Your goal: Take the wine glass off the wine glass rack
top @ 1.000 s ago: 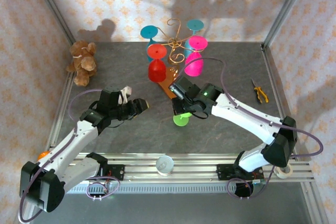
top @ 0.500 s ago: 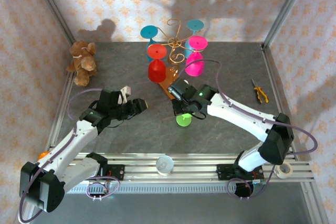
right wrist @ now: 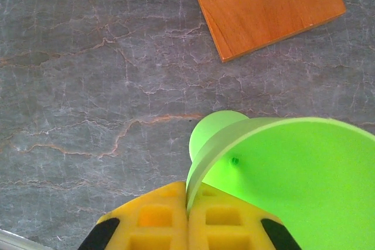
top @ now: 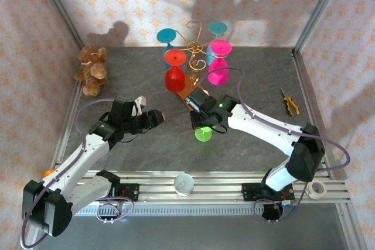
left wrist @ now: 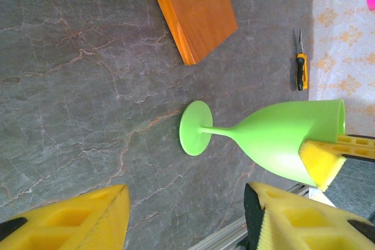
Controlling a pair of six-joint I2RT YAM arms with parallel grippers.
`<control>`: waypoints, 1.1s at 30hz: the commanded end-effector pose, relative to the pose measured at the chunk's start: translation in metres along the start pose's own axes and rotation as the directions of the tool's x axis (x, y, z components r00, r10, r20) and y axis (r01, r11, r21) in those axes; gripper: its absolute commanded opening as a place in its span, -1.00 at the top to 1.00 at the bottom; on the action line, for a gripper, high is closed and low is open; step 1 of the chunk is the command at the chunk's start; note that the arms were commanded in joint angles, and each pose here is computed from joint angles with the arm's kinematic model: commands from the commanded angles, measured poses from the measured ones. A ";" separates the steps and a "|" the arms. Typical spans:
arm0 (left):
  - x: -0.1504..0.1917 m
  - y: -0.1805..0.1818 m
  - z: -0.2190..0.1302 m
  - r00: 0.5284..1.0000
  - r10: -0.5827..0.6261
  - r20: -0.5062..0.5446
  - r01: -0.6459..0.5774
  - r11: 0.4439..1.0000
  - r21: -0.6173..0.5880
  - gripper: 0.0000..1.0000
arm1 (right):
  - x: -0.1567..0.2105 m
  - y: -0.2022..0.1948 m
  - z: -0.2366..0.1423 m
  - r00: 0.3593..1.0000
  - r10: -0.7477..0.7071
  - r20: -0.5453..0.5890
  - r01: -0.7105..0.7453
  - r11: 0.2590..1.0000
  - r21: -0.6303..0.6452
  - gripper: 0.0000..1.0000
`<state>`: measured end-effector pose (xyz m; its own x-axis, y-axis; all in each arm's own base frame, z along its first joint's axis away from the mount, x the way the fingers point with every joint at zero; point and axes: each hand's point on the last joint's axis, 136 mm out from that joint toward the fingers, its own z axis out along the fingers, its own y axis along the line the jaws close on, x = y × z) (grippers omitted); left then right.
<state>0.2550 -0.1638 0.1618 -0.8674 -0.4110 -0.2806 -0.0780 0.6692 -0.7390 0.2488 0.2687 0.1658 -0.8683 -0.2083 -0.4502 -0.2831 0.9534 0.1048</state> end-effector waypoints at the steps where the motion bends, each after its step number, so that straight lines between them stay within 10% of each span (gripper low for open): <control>1: -0.005 0.000 -0.004 1.000 0.014 0.021 -0.014 1.000 -0.017 -0.08 | 0.000 -0.003 0.005 1.000 0.024 0.002 -0.024 1.000 0.013 1.00; 33: -0.014 -0.023 -0.014 0.998 0.034 0.045 -0.036 0.998 0.042 -0.08 | -0.037 0.005 -0.063 0.985 0.096 0.145 -0.083 0.992 -0.093 0.34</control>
<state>0.2565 -0.1644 0.1661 -0.8648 -0.4120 -0.2870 -0.0713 0.6665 -0.7421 0.2525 0.2784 0.1988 -0.8536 -0.1473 -0.4997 -0.2718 0.9442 0.1860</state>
